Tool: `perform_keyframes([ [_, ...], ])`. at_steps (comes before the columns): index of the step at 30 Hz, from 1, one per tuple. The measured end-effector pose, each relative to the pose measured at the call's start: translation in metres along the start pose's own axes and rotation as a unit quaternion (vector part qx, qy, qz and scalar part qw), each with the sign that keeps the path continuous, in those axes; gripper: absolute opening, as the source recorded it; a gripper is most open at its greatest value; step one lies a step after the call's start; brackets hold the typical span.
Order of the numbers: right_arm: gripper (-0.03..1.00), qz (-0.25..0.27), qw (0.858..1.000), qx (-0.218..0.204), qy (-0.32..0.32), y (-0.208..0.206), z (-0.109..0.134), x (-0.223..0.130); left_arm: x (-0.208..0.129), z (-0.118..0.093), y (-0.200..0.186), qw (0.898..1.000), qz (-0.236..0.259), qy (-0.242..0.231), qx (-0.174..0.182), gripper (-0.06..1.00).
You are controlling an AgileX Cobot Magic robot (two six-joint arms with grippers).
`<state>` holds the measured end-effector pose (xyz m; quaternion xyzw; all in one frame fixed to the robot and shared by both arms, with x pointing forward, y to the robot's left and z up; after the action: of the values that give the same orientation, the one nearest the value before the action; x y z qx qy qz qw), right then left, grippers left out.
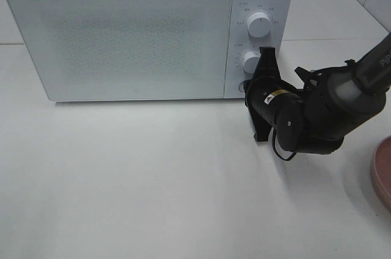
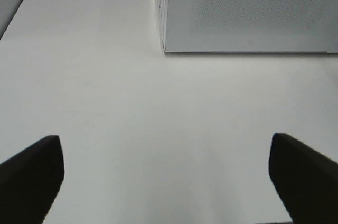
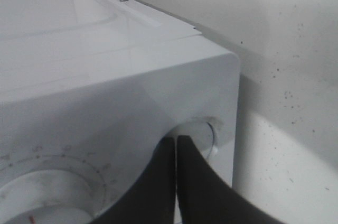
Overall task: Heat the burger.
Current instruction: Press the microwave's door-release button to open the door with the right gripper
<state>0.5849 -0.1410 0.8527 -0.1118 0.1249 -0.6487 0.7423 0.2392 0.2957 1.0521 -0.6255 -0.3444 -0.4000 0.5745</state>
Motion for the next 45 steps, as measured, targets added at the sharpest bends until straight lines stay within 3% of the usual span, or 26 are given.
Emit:
perform_keyframes([
  [14, 0.00, 0.007, 1.000, -0.013, 0.011, 0.005, -0.003, -0.004, 0.000, 0.000, 0.000, 1.000, 0.000, 0.000, 0.000, 0.97],
  [28, 0.00, -0.033, 0.999, 0.000, 0.019, 0.010, 0.004, -0.005, 0.000, 0.000, 0.000, 1.000, 0.000, 0.000, 0.000, 0.97],
  [45, 0.00, -0.078, 0.996, -0.015, 0.040, 0.022, 0.000, -0.013, 0.000, 0.000, 0.000, 1.000, 0.000, 0.000, 0.000, 0.97],
])
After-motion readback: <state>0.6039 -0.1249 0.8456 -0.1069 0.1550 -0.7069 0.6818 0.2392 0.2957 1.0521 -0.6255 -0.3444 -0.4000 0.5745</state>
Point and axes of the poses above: a point on each arm's last joint axis where the gripper is mounted, y pointing out along that axis toward the gripper, z along the wrist's bending axis when the last joint is at zero, x = y × z, the point moved 1 cm from there along y, pointing out along that axis toward the gripper, and after that the axes turned 1 degree about y, right-handed, at the moved point
